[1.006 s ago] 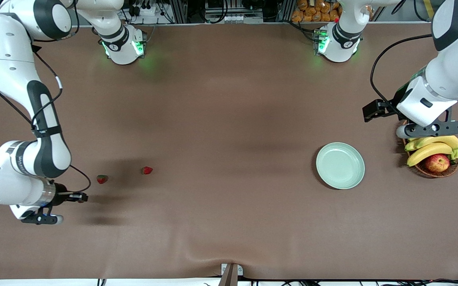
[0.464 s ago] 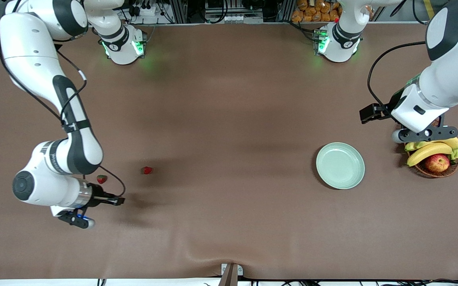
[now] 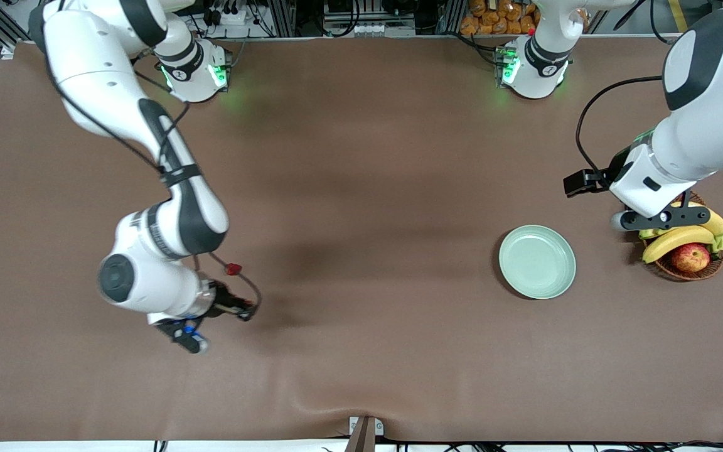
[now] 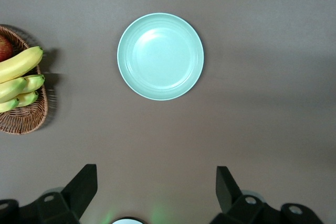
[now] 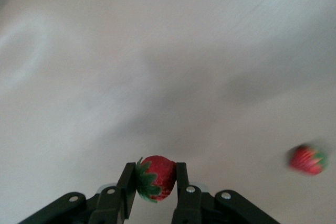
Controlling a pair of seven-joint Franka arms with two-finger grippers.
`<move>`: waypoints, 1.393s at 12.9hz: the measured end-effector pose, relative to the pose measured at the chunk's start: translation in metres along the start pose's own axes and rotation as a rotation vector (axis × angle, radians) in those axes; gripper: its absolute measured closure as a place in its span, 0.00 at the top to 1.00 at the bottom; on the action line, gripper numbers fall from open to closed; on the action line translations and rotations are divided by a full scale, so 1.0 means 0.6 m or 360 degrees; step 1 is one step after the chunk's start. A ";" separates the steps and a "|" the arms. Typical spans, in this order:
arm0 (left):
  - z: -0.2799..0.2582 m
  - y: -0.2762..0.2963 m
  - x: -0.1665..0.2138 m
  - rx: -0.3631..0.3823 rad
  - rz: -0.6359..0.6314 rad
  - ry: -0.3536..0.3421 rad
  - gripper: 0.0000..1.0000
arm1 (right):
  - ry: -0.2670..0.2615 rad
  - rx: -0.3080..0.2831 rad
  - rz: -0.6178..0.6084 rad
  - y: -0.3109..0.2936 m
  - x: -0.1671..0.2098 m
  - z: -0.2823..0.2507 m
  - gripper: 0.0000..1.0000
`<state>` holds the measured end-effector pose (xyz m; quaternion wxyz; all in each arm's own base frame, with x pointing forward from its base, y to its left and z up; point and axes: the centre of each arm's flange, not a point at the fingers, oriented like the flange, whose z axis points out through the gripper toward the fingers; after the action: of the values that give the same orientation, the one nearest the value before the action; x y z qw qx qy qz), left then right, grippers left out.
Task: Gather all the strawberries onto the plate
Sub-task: 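Carry the strawberry to the middle with the right gripper while the left gripper approaches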
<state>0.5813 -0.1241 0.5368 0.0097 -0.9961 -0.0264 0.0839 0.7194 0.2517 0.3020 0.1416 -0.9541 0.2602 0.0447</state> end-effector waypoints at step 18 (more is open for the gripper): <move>0.030 0.037 0.016 -0.0018 -0.0009 0.0067 1.00 | -0.0004 0.0409 0.0239 -0.261 -0.489 0.293 0.35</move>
<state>0.5888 -0.1454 0.5170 0.0049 -0.9976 -0.0295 0.0629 0.5446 0.5740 0.2193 0.2591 -0.9058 0.3344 0.0228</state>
